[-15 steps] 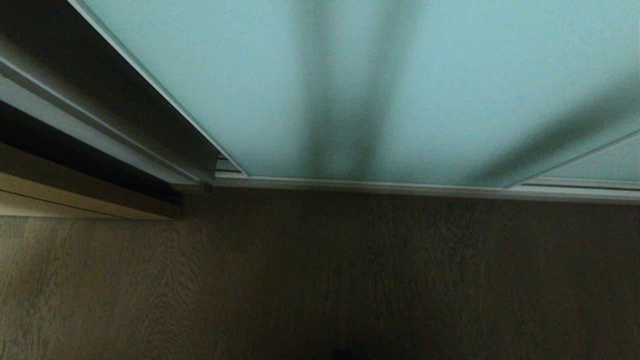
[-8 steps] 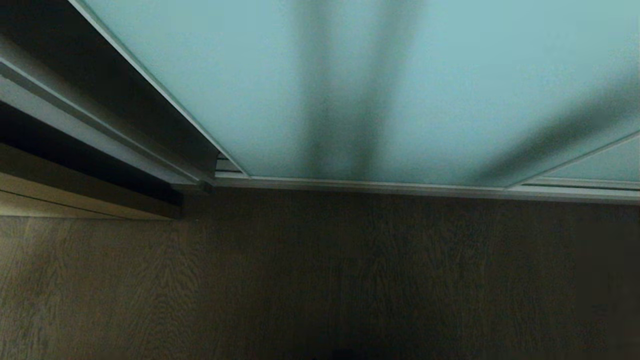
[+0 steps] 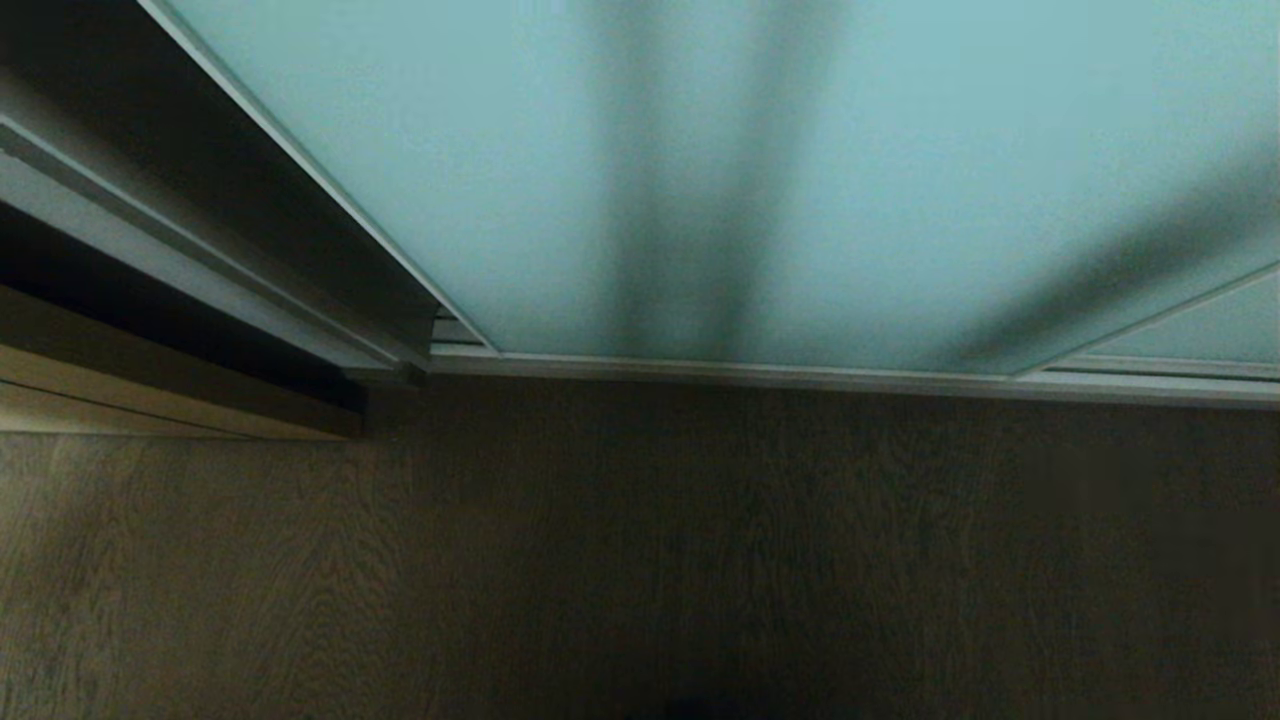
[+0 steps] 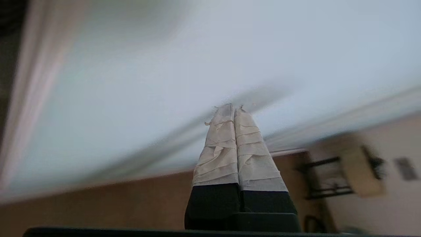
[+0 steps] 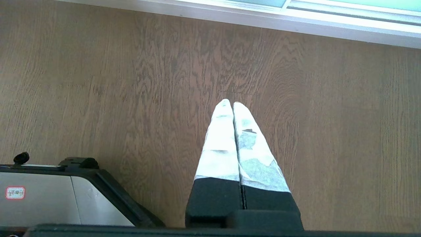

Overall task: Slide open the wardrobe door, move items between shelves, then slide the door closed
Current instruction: Close the door

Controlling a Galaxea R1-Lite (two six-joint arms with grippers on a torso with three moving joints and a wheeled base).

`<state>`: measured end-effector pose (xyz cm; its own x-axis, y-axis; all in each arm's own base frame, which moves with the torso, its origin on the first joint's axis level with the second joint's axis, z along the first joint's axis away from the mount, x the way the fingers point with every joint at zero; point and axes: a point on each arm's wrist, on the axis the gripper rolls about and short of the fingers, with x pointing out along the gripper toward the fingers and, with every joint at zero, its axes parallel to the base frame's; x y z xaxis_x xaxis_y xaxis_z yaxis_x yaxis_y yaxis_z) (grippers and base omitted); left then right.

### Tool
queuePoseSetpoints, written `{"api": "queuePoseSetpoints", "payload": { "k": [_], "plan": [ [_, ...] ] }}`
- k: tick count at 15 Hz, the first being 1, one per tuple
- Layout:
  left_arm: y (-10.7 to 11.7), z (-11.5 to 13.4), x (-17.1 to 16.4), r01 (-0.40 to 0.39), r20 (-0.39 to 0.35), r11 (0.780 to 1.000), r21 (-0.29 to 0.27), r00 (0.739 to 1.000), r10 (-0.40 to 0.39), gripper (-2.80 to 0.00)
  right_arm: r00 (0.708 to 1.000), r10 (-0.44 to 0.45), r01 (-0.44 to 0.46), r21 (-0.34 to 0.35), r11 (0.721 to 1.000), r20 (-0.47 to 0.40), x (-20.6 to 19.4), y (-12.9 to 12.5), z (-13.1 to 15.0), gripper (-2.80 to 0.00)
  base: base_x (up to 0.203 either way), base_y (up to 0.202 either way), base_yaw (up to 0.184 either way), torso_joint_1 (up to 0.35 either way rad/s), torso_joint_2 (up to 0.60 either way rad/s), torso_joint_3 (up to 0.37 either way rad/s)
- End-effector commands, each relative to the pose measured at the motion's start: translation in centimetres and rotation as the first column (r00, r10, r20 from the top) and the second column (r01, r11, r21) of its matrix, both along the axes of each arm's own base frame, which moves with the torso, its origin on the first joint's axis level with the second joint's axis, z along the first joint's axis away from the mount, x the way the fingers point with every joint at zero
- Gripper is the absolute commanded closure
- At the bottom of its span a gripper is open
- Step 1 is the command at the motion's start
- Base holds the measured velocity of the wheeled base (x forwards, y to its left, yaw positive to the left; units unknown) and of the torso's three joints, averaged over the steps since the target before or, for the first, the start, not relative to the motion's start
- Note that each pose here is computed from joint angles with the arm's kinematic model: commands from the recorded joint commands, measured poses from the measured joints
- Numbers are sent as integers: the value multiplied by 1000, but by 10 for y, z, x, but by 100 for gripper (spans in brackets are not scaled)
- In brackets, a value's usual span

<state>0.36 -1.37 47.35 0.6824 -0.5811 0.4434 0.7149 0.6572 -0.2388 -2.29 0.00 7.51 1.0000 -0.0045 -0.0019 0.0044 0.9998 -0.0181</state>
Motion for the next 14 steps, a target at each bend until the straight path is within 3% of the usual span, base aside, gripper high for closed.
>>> {"api": "queuePoseSetpoints", "payload": {
  "k": [1,6,10,14],
  "plan": [
    [1,9,18,9,-38,1000,-13,999,-10,0,1000,0,0,0,1000,0,0,0,0,0,0,0,0,0,0,0],
    [9,-2,99,-143,-212,985,-91,970,121,0,1000,0,0,0,1000,0,0,0,0,0,0,0,0,0,0,0],
    [10,1,109,-154,-204,984,-93,970,133,0,1000,1,-1,0,1000,0,0,0,0,0,0,0,0,0,0,0],
    [13,1,118,-265,-208,956,-127,949,236,0,1000,0,0,0,1000,0,0,0,0,0,0,0,0,0,0,0]
  ]
}}
